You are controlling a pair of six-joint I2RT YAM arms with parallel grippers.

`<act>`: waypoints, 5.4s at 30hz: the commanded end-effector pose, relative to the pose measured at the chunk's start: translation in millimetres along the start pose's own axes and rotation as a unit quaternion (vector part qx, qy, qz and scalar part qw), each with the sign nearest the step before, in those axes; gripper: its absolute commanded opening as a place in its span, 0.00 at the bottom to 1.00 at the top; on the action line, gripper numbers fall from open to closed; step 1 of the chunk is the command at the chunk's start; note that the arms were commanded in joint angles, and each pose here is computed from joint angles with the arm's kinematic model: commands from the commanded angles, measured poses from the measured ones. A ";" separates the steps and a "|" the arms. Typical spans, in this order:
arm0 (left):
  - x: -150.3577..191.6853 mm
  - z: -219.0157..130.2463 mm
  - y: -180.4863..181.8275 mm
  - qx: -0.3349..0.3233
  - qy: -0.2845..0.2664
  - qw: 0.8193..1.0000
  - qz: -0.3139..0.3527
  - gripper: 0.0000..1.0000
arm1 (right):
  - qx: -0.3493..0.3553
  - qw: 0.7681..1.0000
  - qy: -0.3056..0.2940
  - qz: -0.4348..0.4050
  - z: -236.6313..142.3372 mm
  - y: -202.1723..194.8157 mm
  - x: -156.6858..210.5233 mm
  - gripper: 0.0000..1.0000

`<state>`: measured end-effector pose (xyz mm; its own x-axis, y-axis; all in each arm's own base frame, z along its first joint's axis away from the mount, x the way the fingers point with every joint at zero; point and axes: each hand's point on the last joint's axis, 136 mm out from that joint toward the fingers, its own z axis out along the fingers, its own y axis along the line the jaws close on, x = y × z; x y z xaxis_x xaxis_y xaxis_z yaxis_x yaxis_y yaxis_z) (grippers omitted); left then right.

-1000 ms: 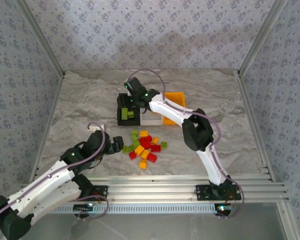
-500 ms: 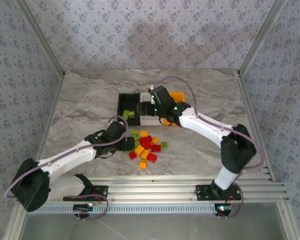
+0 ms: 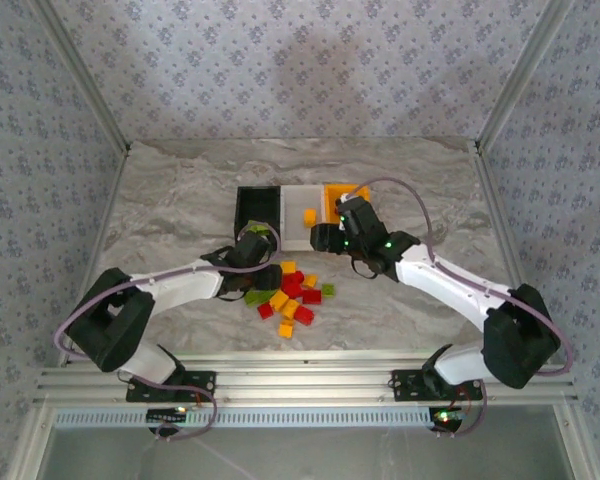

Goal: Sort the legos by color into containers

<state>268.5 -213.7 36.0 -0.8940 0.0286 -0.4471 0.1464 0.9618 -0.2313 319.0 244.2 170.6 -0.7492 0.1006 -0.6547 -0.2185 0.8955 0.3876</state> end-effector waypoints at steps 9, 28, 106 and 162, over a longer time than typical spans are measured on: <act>-6.7 2.7 5.2 -0.011 -0.014 1.000 -0.001 0.43 | 0.007 1.000 -0.026 0.015 -10.6 -6.4 -8.5 0.71; -67.6 -87.0 10.2 -0.013 -0.103 0.994 -0.025 0.23 | 0.016 0.999 -0.023 0.025 -15.9 -17.8 4.0 0.71; 3.4 -117.2 50.8 0.008 -0.129 0.986 -0.109 0.99 | 0.192 0.964 0.186 0.012 12.0 -80.8 169.8 0.40; 33.8 -50.5 18.7 0.001 0.005 1.000 -0.029 0.78 | -0.050 0.998 -0.019 -0.028 33.1 73.7 -44.7 0.67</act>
<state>204.9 -166.6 47.4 -0.9226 -0.0278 -0.3848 0.0691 0.9693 -0.2358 358.6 336.9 200.1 -0.7288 0.0178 -0.6845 -0.3572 0.8430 0.4023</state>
